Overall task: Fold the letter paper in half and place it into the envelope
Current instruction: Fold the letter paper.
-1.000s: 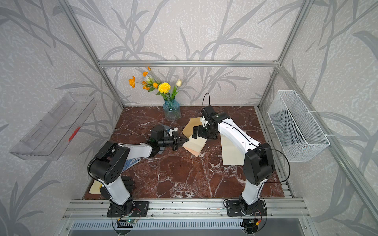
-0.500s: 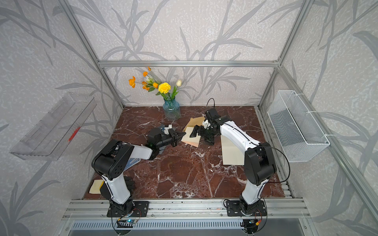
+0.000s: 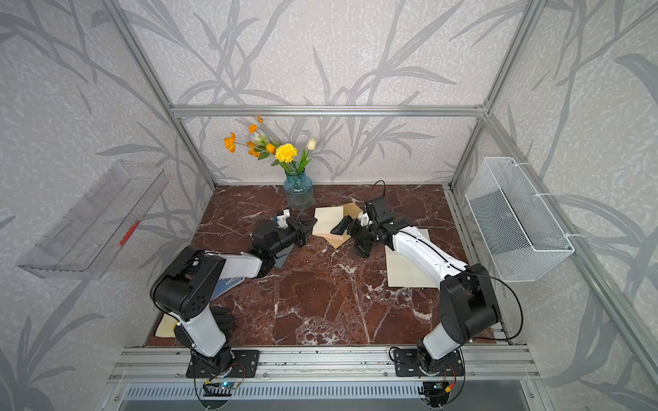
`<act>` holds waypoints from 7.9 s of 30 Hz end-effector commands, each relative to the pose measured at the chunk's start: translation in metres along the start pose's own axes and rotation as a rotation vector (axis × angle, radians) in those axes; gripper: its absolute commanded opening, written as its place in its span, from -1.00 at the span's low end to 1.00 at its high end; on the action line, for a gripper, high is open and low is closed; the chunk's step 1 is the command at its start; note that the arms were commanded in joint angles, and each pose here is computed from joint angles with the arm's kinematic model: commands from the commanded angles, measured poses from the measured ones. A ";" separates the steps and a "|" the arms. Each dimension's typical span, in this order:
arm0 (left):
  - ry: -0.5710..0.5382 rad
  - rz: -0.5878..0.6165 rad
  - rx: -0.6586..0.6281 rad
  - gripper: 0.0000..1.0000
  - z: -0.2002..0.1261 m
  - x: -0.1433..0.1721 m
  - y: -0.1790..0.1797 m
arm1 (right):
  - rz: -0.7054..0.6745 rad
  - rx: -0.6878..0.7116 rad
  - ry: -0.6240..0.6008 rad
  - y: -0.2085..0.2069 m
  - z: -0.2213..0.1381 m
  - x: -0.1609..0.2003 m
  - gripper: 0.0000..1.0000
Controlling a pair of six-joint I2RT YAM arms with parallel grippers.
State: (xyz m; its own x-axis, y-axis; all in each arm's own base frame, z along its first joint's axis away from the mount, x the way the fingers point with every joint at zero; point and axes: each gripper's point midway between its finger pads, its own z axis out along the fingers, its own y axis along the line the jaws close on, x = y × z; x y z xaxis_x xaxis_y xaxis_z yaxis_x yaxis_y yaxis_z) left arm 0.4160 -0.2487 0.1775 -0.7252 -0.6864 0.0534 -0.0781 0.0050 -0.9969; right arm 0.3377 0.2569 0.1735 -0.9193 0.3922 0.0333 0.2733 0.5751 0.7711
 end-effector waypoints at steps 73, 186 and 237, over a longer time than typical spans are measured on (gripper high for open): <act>0.210 0.178 0.003 0.55 -0.024 0.050 -0.043 | -0.069 -0.421 -0.107 0.099 0.000 -0.049 -1.00; 0.132 0.076 0.093 -0.45 -0.021 -0.007 -0.027 | -0.120 -0.486 0.086 0.091 -0.002 0.009 -1.00; 0.110 0.032 0.158 -0.11 -0.022 -0.016 -0.034 | -0.139 -0.450 0.035 0.103 0.011 0.029 -1.00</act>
State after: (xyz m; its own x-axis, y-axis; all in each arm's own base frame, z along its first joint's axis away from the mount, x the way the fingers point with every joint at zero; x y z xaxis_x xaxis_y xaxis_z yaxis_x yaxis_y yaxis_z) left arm 0.4161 -0.2218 0.2057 -0.7824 -0.6213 0.0429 0.0169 -0.0901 -0.9958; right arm 0.3456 0.3333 0.2383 -0.9386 0.3438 -0.0277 0.0549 0.2283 0.9720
